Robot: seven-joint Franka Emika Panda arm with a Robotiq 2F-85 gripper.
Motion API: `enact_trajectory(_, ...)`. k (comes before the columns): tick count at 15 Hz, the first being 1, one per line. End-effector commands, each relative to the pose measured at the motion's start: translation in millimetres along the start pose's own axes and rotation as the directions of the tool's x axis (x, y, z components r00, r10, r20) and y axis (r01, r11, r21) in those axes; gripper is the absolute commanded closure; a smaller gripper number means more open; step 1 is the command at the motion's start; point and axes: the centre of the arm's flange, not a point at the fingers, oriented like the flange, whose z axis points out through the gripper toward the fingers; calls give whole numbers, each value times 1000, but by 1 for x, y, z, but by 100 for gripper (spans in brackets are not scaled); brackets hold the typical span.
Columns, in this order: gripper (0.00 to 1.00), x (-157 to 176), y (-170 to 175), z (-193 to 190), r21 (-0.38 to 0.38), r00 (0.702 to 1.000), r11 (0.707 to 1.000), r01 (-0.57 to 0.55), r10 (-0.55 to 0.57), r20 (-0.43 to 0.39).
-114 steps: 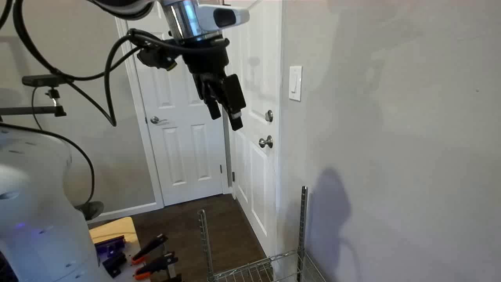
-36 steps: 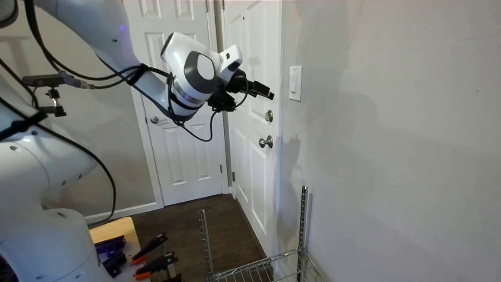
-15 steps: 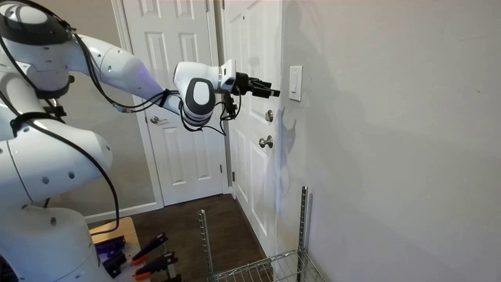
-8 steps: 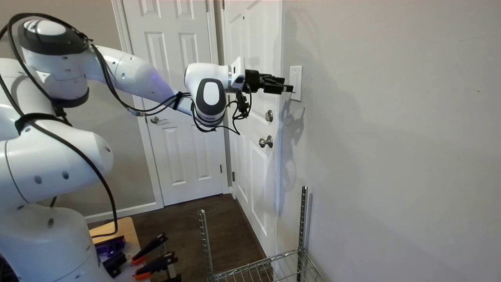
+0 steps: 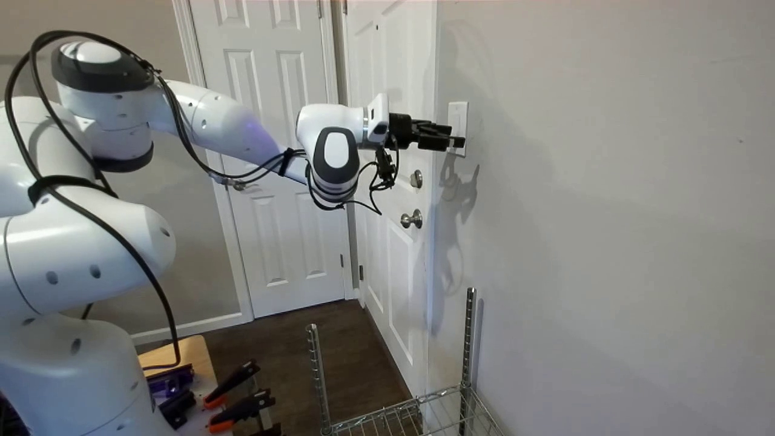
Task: Flip the switch to turn off the light
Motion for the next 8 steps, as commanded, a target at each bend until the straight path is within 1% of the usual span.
enact_trajectory(1, 0, -6, -5, 2, -3, 1000, 1000, -15, 15, -13)
enact_trajectory(8, 0, -17, -18, 5, 7, 1000, 1000, 20, -20, -9)
